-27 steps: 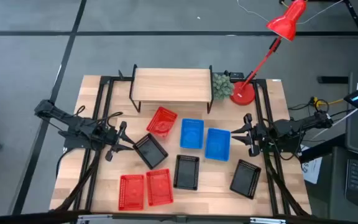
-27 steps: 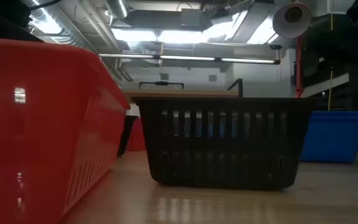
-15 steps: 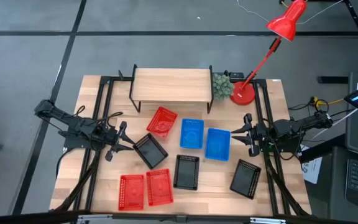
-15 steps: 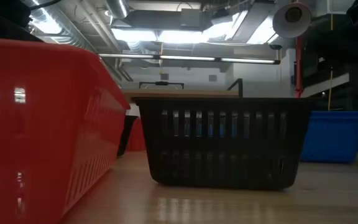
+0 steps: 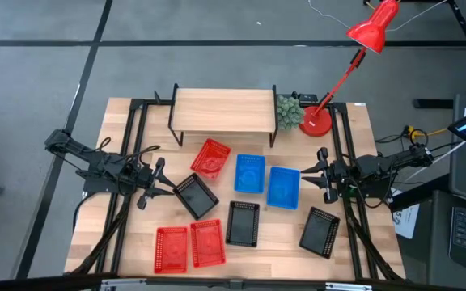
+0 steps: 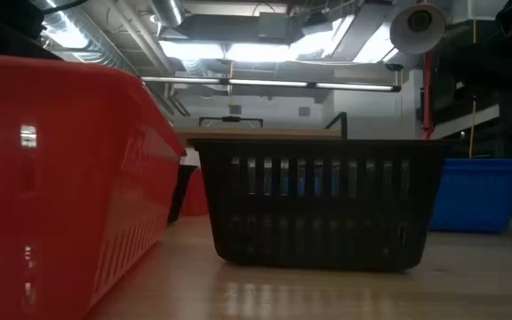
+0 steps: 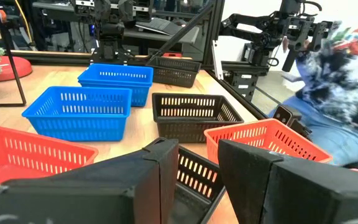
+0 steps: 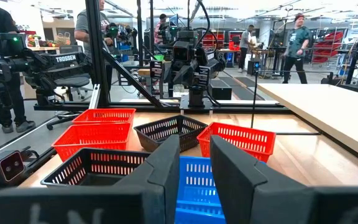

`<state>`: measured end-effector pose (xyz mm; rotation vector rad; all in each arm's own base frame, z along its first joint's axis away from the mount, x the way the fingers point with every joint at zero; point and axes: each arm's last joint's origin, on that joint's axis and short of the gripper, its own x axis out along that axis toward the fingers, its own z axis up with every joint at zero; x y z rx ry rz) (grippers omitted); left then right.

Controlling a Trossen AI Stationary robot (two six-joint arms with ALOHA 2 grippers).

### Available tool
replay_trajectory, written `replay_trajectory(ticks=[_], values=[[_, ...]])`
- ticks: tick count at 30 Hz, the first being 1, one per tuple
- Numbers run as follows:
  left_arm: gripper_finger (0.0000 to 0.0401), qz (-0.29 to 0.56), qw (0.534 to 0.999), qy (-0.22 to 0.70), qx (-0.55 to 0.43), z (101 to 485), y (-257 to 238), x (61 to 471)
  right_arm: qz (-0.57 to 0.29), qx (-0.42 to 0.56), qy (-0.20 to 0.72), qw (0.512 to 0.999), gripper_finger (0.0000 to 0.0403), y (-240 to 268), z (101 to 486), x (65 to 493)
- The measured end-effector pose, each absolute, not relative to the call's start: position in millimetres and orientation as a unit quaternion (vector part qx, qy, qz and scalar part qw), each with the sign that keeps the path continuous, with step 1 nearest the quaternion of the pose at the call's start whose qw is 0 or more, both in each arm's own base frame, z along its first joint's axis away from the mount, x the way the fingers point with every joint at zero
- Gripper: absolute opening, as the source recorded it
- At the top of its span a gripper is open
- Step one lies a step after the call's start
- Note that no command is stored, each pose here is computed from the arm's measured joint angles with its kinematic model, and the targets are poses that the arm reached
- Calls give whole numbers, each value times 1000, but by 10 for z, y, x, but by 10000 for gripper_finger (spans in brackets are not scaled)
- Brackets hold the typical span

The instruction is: Stack baskets on shelf by color

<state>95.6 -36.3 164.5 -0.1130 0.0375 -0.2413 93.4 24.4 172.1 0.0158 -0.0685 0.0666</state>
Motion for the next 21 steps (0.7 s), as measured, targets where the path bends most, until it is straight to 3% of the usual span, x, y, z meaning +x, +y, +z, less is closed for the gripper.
replay_trajectory(ticks=[9, 15, 21], values=[[106, -114, 992, 11, -47, 1658, -359, 957, 33, 8, -34, 999, 92, 245, 1722, 934], [106, -112, 986, -98, -74, 1874, -347, 937, 34, 14, -42, 998, 92, 244, 1736, 933], [106, -104, 968, -200, -108, 2070, -314, 878, 46, 115, -88, 988, 92, 242, 1835, 920]])
